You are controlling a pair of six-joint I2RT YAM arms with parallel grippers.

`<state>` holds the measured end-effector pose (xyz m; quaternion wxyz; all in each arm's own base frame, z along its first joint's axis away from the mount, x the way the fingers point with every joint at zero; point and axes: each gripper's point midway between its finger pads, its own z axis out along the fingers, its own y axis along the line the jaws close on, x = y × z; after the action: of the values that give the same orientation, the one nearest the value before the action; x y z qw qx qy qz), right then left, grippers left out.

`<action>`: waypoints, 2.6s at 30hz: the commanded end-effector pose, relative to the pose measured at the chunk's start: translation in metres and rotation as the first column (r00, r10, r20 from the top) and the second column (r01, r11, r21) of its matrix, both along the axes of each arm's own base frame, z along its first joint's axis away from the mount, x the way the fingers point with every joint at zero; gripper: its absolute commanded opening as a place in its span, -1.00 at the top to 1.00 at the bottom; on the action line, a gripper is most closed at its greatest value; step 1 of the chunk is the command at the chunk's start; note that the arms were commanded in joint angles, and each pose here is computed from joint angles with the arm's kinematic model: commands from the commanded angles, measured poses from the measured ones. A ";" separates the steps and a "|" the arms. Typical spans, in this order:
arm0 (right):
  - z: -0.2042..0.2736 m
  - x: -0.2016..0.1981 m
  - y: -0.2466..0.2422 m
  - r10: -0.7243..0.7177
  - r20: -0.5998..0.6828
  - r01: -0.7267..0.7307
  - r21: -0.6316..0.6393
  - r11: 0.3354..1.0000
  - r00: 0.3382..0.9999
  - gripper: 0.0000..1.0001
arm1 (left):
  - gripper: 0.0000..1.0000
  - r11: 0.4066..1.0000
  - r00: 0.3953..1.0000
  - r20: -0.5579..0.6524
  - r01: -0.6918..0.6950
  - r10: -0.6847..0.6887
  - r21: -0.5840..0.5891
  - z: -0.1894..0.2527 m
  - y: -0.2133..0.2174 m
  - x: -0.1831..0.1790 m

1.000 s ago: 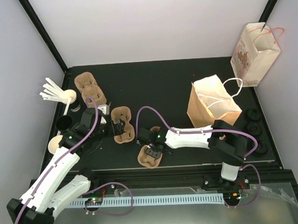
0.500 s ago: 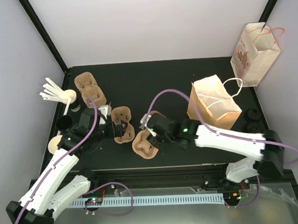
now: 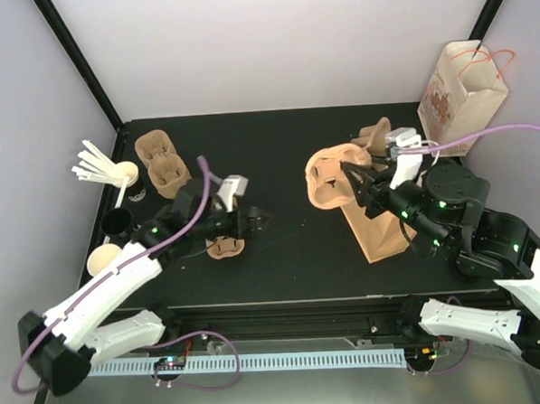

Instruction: Pack the takeout coffee

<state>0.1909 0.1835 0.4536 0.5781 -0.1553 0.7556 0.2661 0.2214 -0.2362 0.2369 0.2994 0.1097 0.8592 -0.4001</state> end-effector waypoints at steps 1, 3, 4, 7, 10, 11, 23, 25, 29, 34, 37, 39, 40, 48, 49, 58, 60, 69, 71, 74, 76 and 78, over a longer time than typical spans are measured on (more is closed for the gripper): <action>-0.002 0.004 -0.048 -0.205 -0.030 0.206 0.048 0.977 0.978 0.20 | -0.90 0.990 0.978 0.175 0.125 -0.114 -0.058 0.062 -0.065 0.005; 0.008 -0.001 -0.068 -0.244 -0.009 0.243 0.125 0.962 0.970 0.20 | -0.84 0.983 0.955 0.243 0.182 -0.169 -0.030 0.073 -0.092 0.006; 0.011 -0.005 -0.075 -0.253 0.004 0.249 0.161 0.955 0.968 0.20 | -0.82 0.979 0.940 0.280 0.205 -0.193 -0.014 0.079 -0.104 0.008; 0.020 -0.015 -0.097 -0.276 0.041 0.256 0.268 0.929 0.960 0.20 | -0.70 0.966 0.891 0.376 0.253 -0.254 0.051 0.093 -0.140 0.017; 0.027 -0.024 -0.114 -0.300 0.070 0.259 0.348 0.901 0.951 0.20 | -0.63 0.949 0.828 0.465 0.298 -0.313 0.107 0.111 -0.177 0.020; 0.030 -0.027 -0.120 -0.304 0.084 0.253 0.373 0.893 0.949 0.20 | -0.62 0.943 0.805 0.495 0.310 -0.327 0.120 0.118 -0.187 0.021; 0.059 -0.052 -0.154 -0.325 0.206 0.186 0.500 0.846 0.923 0.15 | -0.34 0.868 0.667 0.559 0.422 -0.492 0.261 0.116 -0.294 0.025; 0.061 -0.054 -0.153 -0.316 0.212 0.175 0.502 0.847 0.925 0.14 | -0.28 0.857 0.665 0.542 0.427 -0.514 0.288 0.108 -0.305 0.025; 0.063 -0.055 -0.154 -0.313 0.215 0.169 0.505 0.846 0.925 0.14 | -0.14 0.851 0.693 0.496 0.399 -0.524 0.341 0.089 -0.315 0.035; 0.062 -0.058 -0.158 -0.314 0.219 0.164 0.515 0.841 0.924 0.14 | 0.31 0.849 0.726 0.458 0.354 -0.514 0.392 0.072 -0.310 0.044; 0.061 -0.058 -0.157 -0.312 0.221 0.163 0.512 0.843 0.924 0.14 | 0.82 0.849 0.732 0.455 0.329 -0.506 0.414 0.076 -0.301 0.045; 0.060 -0.058 -0.157 -0.312 0.221 0.164 0.509 0.845 0.924 0.14 | 0.97 0.859 0.746 0.462 0.292 -0.480 0.420 0.086 -0.289 0.047; 0.060 -0.057 -0.156 -0.311 0.221 0.164 0.506 0.846 0.924 0.14 | 0.97 0.866 0.754 0.465 0.275 -0.464 0.418 0.093 -0.283 0.047; 0.053 -0.051 -0.131 -0.241 0.230 0.128 0.417 0.900 0.943 0.14 | 0.97 0.950 0.793 0.533 0.185 -0.295 0.251 0.150 -0.216 0.026; 0.050 -0.049 -0.126 -0.227 0.226 0.123 0.397 0.910 0.947 0.14 | 0.97 0.960 0.799 0.539 0.169 -0.267 0.224 0.151 -0.207 0.025; 0.023 -0.048 -0.054 0.049 0.183 -0.081 0.172 0.982 0.982 0.14 | 0.96 0.961 0.795 0.560 0.275 -0.233 0.011 0.153 -0.134 -0.018; 0.012 -0.048 -0.035 0.128 0.134 -0.142 0.101 0.985 0.983 0.14 | 0.97 0.948 0.772 0.576 0.317 -0.269 0.017 0.149 -0.124 -0.031; -0.040 -0.020 -0.006 0.094 -0.028 -0.096 -0.091 0.991 0.995 0.16 | 0.97 0.929 0.721 0.625 0.370 -0.298 0.016 0.151 -0.074 -0.071; -0.044 -0.017 -0.003 0.097 -0.016 -0.099 -0.105 0.990 0.995 0.16 | 0.97 0.925 0.710 0.636 0.380 -0.302 0.015 0.154 -0.064 -0.080; -0.057 -0.019 0.009 0.158 -0.010 -0.157 -0.176 0.972 0.987 0.16 | 0.97 0.919 0.703 0.637 0.393 -0.315 0.020 0.147 -0.052 -0.090; -0.072 -0.016 0.018 0.179 -0.043 -0.184 -0.238 0.954 0.983 0.15 | 0.97 0.913 0.700 0.636 0.408 -0.326 0.018 0.139 -0.049 -0.095; -0.084 -0.011 0.021 0.171 -0.077 -0.187 -0.294 0.937 0.982 0.15 | 0.97 0.903 0.697 0.630 0.430 -0.342 0.015 0.131 -0.049 -0.100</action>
<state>0.1749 0.1948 0.3897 0.5278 -0.2573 0.7729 0.2405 0.1307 -0.2848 0.3851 0.4970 0.3700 0.6474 -0.4438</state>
